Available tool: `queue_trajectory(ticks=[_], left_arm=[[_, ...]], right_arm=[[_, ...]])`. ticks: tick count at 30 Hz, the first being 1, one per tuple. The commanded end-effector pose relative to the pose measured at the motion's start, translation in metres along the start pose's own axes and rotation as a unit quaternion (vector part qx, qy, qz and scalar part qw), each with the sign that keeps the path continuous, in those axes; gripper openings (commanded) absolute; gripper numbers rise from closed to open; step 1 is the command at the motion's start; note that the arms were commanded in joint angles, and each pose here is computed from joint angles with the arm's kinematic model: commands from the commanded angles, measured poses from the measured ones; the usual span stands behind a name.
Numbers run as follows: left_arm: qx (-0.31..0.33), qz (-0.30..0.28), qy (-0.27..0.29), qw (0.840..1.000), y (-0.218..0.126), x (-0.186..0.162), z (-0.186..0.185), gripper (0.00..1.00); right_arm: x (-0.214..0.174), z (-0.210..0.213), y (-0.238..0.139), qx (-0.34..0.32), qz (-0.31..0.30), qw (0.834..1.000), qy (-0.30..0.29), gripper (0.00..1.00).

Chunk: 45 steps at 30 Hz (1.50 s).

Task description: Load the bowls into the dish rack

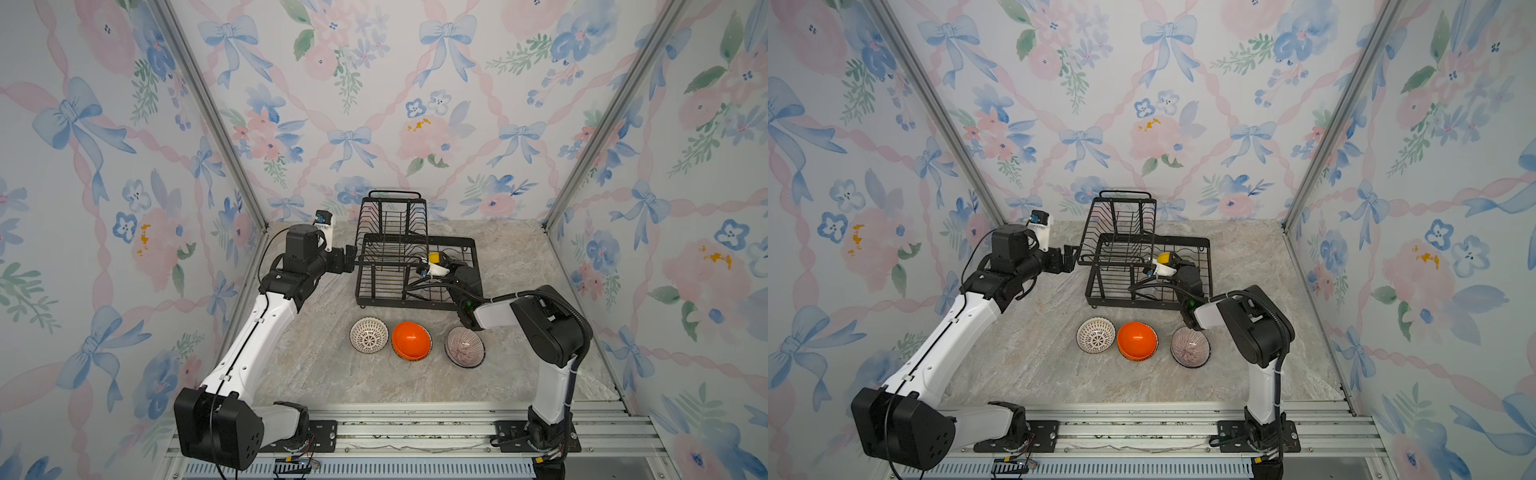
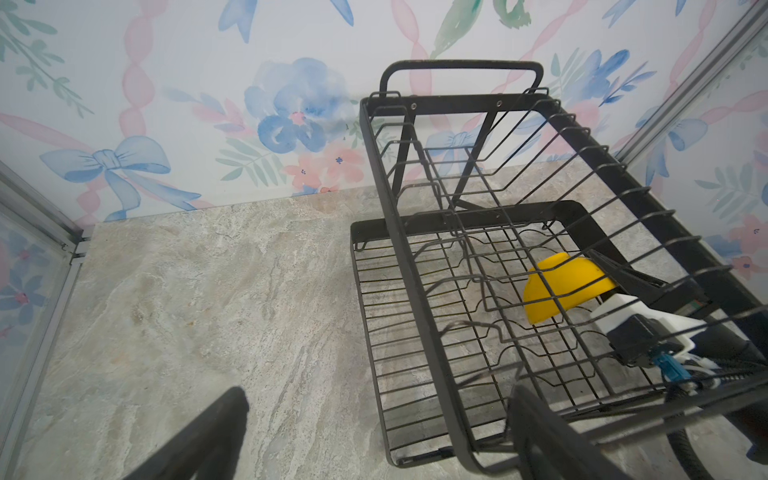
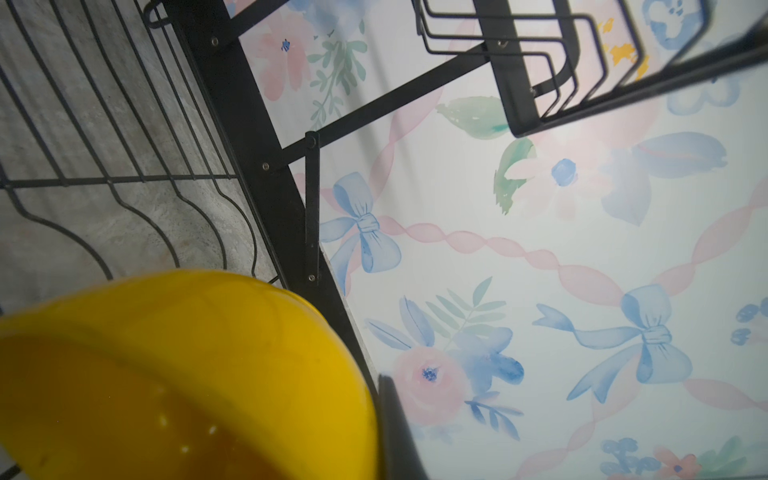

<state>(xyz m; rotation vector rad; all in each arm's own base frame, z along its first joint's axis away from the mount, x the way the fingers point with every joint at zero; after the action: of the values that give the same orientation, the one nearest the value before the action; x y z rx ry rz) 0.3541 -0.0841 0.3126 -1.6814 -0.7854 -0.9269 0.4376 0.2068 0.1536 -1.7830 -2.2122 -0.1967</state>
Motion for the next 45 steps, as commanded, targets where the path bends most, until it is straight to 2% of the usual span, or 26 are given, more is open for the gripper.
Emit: queue_trajectory(ticks=[1,33,45], left_arm=[[-0.010,-0.005,-0.004,1.000,-0.005,0.001,-0.001,0.98],[-0.028,0.013,-0.010,0.999,0.000,-0.010,-0.004,0.98],[-0.028,0.017,-0.010,0.999,0.002,-0.012,-0.004,0.98]], right_arm=[[0.014,-0.017,0.010,-0.048,-0.017,0.999,-0.002,0.00],[0.028,-0.007,0.071,-0.131,-0.025,0.990,-0.035,0.00],[0.032,0.003,0.076,-0.109,-0.036,0.993,-0.026,0.00]])
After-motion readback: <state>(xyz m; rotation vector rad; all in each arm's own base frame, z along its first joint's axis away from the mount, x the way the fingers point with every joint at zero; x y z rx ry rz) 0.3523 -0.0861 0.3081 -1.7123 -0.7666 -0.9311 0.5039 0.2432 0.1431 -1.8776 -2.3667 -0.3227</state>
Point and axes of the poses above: each gripper's point midway between its finger pads, its own y axis out along the fingers, its own z axis along the line the jaws close on, x = y × z, the point moved 5 cm from there along -y, back along the fingers, and after that the axes turned 6 degrees about -y, right-handed, at the moved point
